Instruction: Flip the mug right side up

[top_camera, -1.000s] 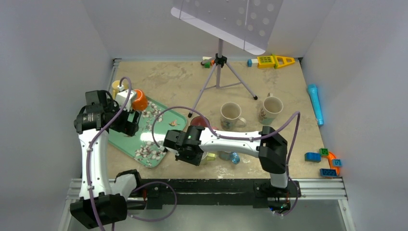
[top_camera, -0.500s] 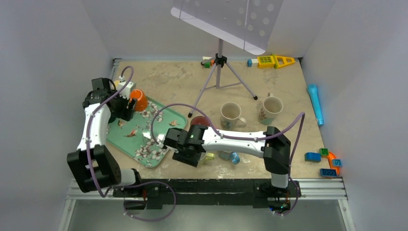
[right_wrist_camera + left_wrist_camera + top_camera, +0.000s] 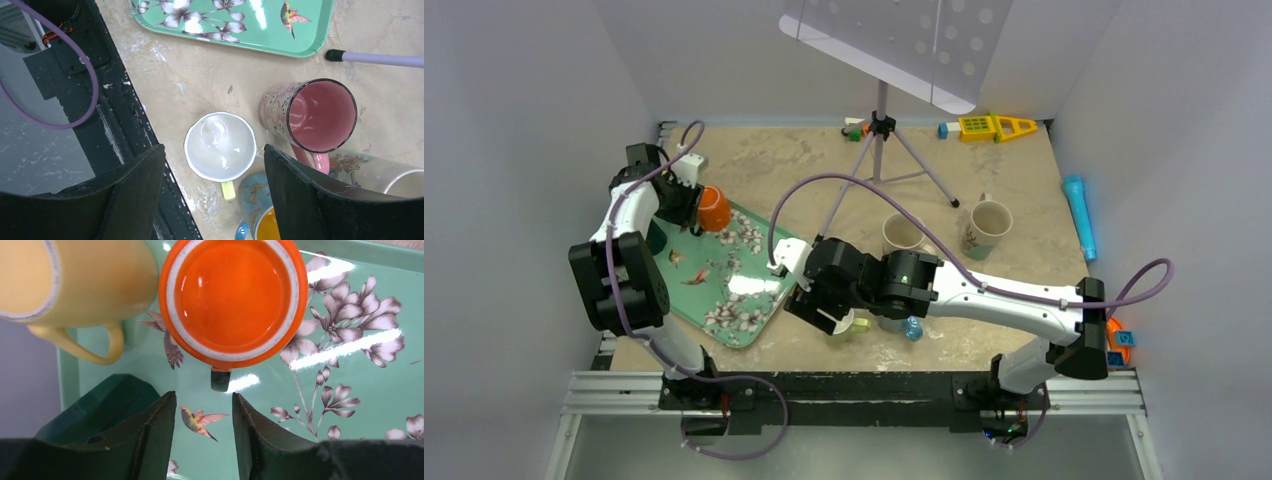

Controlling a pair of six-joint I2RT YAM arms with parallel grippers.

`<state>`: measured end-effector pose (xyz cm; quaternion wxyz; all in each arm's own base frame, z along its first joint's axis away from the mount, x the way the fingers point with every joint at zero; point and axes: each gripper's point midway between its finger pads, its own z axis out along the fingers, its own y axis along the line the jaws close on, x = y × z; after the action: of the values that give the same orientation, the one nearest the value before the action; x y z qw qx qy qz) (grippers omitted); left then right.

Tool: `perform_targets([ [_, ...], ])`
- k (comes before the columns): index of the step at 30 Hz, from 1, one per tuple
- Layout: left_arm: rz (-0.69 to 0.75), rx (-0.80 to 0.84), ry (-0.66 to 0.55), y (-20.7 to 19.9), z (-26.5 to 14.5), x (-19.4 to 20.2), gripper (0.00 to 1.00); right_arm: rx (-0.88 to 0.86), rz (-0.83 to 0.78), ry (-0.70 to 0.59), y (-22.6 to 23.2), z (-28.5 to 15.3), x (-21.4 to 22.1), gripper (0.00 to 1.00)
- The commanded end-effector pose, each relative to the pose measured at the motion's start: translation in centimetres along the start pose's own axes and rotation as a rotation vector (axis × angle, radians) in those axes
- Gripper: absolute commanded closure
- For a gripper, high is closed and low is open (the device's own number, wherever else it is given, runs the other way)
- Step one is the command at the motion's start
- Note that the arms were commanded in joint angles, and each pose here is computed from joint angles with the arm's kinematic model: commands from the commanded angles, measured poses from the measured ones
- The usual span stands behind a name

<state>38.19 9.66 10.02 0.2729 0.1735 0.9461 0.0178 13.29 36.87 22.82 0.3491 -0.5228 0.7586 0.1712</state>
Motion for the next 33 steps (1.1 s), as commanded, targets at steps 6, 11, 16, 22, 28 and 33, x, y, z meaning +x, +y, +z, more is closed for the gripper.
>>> perform_targets([
  [6, 0.027, 0.04, -0.014, 0.1, 2.4, -1.2, 0.47, 0.028, -0.008, -0.047, -0.4, 0.5, -0.9, 0.25],
  [11, 0.013, 0.02, 0.007, 0.9, 3.8, -1.3, 0.63, 0.026, -0.003, -0.078, -0.5, 0.0, -1.3, 0.25],
  [16, -0.001, 0.087, -0.031, -0.9, 2.8, -1.6, 1.0, 0.072, 0.033, -0.154, -1.4, -1.4, -2.6, 0.2],
  [22, -0.09, 0.306, -0.15, -6.7, -3.9, -3.5, 1.0, 0.074, 0.153, -0.485, -2.5, -5.1, -7.4, 0.02],
  [28, -0.11, 0.555, -0.383, -13.6, -15.7, -6.6, 1.0, -0.225, 0.328, -0.832, -3.1, -7.9, -11.4, 0.02],
  [33, -0.113, 0.768, -0.496, -19.1, -24.4, -6.6, 1.0, -0.249, 0.471, -0.962, -5.4, -8.2, -13.4, 0.02],
])
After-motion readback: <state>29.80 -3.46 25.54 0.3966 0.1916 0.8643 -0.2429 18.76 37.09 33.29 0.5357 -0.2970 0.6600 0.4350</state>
